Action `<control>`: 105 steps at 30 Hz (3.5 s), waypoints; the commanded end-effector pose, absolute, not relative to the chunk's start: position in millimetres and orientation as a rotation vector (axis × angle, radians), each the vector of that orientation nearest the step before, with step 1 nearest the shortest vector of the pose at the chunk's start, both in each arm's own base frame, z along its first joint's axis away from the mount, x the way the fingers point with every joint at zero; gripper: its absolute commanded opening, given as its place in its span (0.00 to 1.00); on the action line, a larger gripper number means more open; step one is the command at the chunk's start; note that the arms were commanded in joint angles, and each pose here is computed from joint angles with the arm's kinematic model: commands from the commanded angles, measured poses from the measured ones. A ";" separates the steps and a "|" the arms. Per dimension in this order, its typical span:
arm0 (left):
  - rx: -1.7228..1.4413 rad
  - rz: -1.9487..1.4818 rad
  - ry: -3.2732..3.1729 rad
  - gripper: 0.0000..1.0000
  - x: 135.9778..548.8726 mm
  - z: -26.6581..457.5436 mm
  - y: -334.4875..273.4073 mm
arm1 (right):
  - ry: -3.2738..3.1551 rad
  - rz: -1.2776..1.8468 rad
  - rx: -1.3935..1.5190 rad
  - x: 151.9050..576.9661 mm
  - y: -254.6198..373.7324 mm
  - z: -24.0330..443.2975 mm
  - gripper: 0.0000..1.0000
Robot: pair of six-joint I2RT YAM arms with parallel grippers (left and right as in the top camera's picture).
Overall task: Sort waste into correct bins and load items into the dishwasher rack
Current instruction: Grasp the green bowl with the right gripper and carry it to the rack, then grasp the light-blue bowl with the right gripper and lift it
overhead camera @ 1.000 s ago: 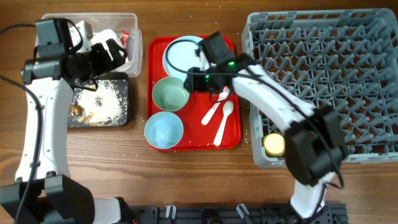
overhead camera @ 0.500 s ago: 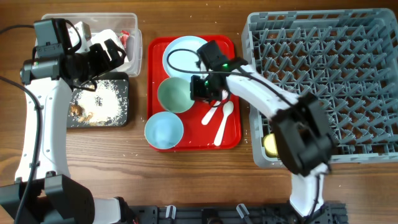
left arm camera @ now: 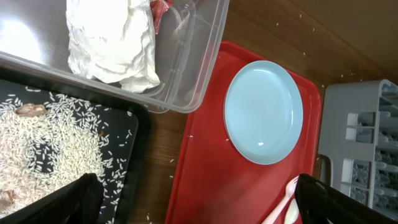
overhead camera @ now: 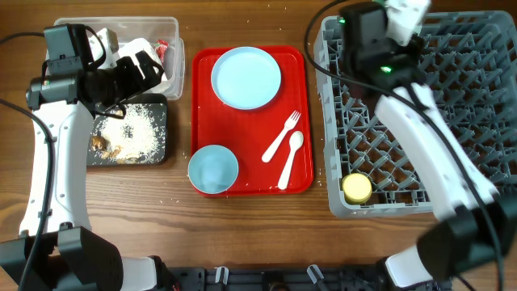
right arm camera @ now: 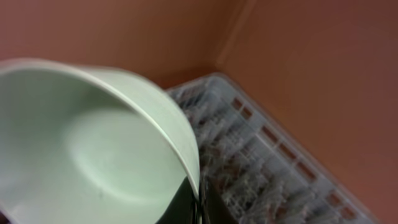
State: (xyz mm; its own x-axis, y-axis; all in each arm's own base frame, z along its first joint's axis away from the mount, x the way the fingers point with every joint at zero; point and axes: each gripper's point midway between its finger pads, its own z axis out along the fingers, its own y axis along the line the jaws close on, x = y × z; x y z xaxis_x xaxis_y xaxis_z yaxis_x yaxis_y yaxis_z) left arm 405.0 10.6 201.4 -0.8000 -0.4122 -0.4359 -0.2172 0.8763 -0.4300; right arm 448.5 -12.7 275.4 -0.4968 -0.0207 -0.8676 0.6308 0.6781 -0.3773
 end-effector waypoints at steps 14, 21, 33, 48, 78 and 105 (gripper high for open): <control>-0.459 -0.482 2.513 1.00 406.8 200.6 14.0 | 2.022 -1.116 0.056 521.3 18.9 185.0 0.04; -0.459 -0.482 2.513 1.00 406.7 200.6 14.0 | 1.969 -1.211 0.004 538.7 20.5 171.7 0.04; -0.459 -0.482 2.513 1.00 406.8 200.6 14.0 | 1.895 -1.354 0.009 541.8 18.5 181.0 0.04; -0.459 -0.482 2.513 1.00 406.8 200.6 14.0 | 1.907 -1.249 -0.252 536.5 95.6 166.7 0.93; -0.459 -0.482 2.513 1.00 406.8 200.6 14.0 | 3.120 0.692 -0.222 266.1 336.2 35.2 0.39; -0.459 -0.482 2.513 1.00 406.8 200.6 14.0 | 2.245 -0.110 0.403 348.2 53.3 294.6 0.04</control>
